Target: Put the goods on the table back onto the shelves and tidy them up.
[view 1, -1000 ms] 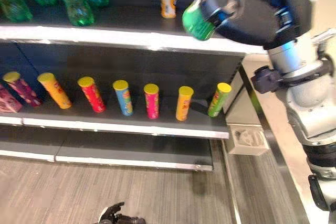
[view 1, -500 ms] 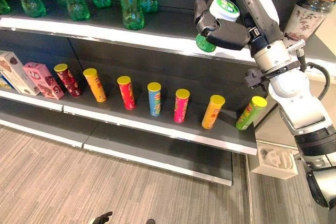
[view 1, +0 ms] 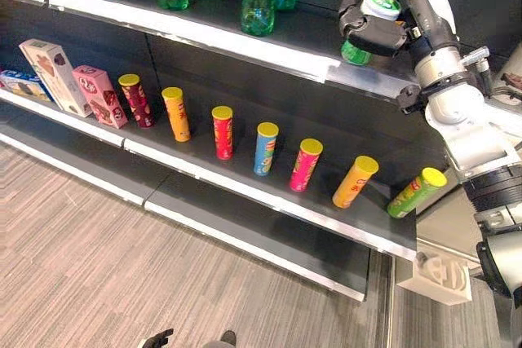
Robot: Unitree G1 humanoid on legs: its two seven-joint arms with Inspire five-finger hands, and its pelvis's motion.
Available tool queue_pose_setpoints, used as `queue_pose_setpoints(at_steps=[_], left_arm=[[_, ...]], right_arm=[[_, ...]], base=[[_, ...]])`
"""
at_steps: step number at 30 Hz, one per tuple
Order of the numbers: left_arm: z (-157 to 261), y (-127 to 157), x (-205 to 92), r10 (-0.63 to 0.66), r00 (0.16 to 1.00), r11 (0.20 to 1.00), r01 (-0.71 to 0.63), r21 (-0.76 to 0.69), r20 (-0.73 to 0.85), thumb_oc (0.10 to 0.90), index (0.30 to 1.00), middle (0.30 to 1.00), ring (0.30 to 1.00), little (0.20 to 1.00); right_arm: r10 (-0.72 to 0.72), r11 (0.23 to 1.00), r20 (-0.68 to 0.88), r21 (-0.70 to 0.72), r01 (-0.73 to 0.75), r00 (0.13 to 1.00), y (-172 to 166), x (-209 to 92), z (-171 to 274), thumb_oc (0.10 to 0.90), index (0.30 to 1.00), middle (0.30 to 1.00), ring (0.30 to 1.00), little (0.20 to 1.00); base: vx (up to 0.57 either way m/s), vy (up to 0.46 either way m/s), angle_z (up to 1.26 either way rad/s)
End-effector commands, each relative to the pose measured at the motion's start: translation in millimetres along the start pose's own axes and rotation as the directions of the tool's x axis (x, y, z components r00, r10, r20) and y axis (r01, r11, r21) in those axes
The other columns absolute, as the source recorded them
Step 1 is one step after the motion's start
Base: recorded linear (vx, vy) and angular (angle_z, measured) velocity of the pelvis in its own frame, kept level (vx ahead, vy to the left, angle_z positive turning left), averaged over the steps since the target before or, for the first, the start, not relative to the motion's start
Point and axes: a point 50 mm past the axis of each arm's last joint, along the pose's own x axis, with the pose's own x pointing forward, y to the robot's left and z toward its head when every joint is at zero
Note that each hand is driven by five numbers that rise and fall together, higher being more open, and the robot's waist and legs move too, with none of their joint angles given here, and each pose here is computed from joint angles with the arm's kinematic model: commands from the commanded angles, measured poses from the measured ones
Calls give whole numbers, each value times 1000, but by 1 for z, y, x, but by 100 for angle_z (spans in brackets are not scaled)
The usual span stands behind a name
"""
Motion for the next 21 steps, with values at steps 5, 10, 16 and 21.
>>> queue_pose_setpoints(at_steps=[5,10,16,21], left_arm=[[19,24,3,55,996,997,-59,58,68,800,900,900,900,900],[20,25,3,57,996,996,-61,58,73,800,900,900,900,900],[15,25,3,57,997,996,-61,65,53,800,900,900,900,900],[13,26,3,60,997,996,-63,62,47,800,900,900,900,900]], right_arm=[[-179,974,105,-124,191,978,-45,29,34,400,300,300,300,300],[-182,970,53,-154,189,982,-46,32,23,400,300,300,300,300],[-194,969,35,-146,197,980,-49,32,19,400,300,300,300,300],[-194,971,34,-137,197,980,-49,31,19,400,300,300,300,300]], base=[[8,-2,11],[0,0,0],[0,0,0],[0,0,0]])
